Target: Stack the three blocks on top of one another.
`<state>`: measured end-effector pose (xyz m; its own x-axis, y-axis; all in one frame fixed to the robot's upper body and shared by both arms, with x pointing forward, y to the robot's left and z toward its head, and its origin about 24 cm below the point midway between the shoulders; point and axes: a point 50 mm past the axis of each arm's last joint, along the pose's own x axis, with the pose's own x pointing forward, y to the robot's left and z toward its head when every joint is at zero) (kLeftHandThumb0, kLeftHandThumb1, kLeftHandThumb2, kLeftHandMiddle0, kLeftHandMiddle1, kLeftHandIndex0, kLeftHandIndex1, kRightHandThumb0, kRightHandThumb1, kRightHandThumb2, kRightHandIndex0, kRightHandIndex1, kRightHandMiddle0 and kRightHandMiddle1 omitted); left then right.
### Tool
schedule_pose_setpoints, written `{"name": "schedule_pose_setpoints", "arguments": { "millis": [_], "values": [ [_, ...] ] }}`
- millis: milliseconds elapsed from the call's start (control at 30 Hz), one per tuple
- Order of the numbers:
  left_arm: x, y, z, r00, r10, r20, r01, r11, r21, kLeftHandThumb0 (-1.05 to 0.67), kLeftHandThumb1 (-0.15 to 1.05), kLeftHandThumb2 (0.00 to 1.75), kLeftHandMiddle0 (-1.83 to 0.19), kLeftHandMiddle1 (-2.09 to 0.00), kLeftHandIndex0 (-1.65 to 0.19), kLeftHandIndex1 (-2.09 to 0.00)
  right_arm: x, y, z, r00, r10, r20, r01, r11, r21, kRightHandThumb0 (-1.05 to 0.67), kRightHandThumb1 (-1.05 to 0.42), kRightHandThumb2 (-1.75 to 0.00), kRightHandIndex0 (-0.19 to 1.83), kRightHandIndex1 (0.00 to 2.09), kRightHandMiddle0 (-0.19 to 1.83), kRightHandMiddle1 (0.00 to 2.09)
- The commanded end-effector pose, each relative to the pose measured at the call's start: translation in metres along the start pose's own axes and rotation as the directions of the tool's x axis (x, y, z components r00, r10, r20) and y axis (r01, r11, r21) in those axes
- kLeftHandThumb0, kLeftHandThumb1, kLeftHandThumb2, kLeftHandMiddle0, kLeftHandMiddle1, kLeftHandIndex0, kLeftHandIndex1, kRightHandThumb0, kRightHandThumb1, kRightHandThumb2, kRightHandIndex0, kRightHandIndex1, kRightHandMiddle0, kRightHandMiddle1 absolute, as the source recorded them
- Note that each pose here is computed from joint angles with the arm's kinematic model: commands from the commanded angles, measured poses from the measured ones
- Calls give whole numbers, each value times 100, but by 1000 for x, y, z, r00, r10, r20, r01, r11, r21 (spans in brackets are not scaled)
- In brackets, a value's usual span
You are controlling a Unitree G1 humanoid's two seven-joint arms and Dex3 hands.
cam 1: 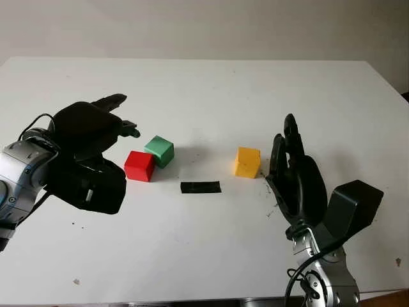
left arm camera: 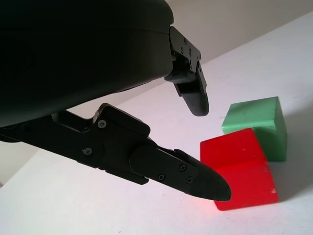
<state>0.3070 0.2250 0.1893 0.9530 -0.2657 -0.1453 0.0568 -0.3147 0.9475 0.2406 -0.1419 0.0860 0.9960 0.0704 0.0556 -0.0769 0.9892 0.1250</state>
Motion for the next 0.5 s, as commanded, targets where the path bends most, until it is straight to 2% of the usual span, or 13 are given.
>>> {"name": "schedule_pose_setpoints", "arguments": {
  "millis": [0, 167, 467],
  "values": [
    [2, -4, 3, 1000, -20, 6, 20, 1000, 7, -80, 100, 6, 0, -5, -1, -121, -1, -1, 4, 1000, 2, 21, -2, 1000, -7, -74, -105, -71, -19, 0, -19, 0],
    [4, -8, 7, 999, -46, -7, 46, 999, 28, -82, 101, 6, 1, -5, 0, -118, 0, -2, 5, 1000, 0, 23, 0, 1000, -9, -74, -105, -71, -19, 0, -19, 0],
    [8, -17, 8, 999, -32, 0, 32, 999, 14, -83, 100, 5, -2, -6, -8, -96, 0, -3, 5, 1000, 0, 24, 0, 1000, -4, -74, -105, -71, -19, 0, -19, 0]
  ]
}}
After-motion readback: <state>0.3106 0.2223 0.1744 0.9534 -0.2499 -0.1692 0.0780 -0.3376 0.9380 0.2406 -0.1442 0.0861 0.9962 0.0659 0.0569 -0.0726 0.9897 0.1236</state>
